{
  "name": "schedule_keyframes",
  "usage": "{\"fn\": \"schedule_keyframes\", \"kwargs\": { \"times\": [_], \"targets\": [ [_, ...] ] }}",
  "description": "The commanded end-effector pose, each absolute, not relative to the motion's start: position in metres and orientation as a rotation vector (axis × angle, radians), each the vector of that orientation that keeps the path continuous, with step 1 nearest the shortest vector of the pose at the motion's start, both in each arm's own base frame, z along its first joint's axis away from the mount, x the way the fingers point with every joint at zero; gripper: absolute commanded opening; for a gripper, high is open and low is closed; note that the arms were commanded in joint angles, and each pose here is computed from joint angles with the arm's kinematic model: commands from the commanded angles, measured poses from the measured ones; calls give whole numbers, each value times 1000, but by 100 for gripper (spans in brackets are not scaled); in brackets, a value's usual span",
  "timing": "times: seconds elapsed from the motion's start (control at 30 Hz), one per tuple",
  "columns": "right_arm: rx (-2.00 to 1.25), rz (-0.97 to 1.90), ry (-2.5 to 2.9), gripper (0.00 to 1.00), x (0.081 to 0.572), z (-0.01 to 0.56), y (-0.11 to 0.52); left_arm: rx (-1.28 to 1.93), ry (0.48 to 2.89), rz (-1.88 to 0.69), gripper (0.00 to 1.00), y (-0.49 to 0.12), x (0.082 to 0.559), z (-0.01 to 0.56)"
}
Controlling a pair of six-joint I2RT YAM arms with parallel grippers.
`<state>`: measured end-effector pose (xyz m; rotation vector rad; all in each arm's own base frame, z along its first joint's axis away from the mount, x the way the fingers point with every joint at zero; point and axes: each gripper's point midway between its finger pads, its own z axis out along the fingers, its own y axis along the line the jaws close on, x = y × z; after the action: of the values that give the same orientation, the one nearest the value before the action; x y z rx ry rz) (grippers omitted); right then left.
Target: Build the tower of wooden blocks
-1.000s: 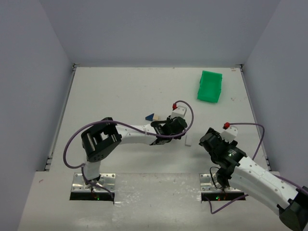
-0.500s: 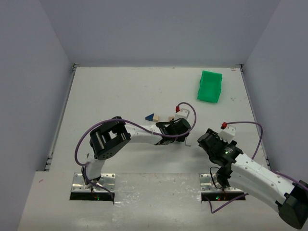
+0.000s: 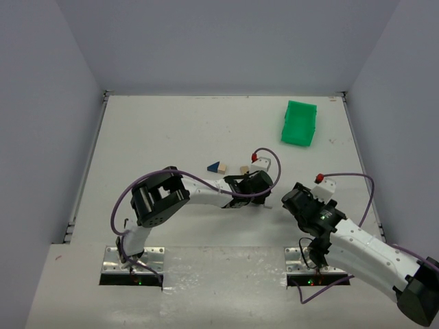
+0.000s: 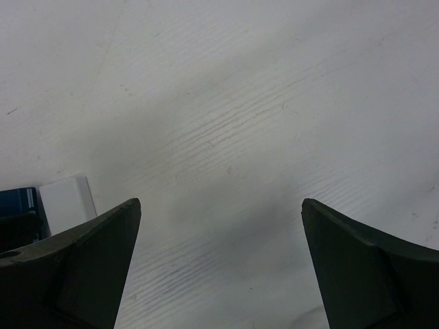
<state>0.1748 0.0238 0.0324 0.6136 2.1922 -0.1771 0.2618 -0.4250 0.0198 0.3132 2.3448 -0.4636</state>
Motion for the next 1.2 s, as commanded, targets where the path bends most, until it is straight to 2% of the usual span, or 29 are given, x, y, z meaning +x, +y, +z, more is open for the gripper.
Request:
{"fn": "schedule_keyframes", "kwargs": {
  "times": [0.0,0.27,0.5,0.63,0.8,1.03,1.17],
  "targets": [
    [624,-167,2152,99,182,38,25,273,2283,-564,0,-450,265,42],
    [618,-163,2159,99,182,37,26,257,2282,-568,4,-451,265,42],
    [617,-164,2160,99,182,36,26,255,2280,-560,21,-449,265,43],
    [617,-160,2162,99,182,36,27,258,2281,-561,23,-449,264,43],
    [617,-159,2163,99,182,36,27,264,2277,-567,31,-450,262,45],
    [613,-150,2164,99,182,36,28,269,2270,-570,34,-451,262,48],
    [613,-145,2164,99,182,36,29,273,2270,-571,40,-452,261,48]
  ]
}}
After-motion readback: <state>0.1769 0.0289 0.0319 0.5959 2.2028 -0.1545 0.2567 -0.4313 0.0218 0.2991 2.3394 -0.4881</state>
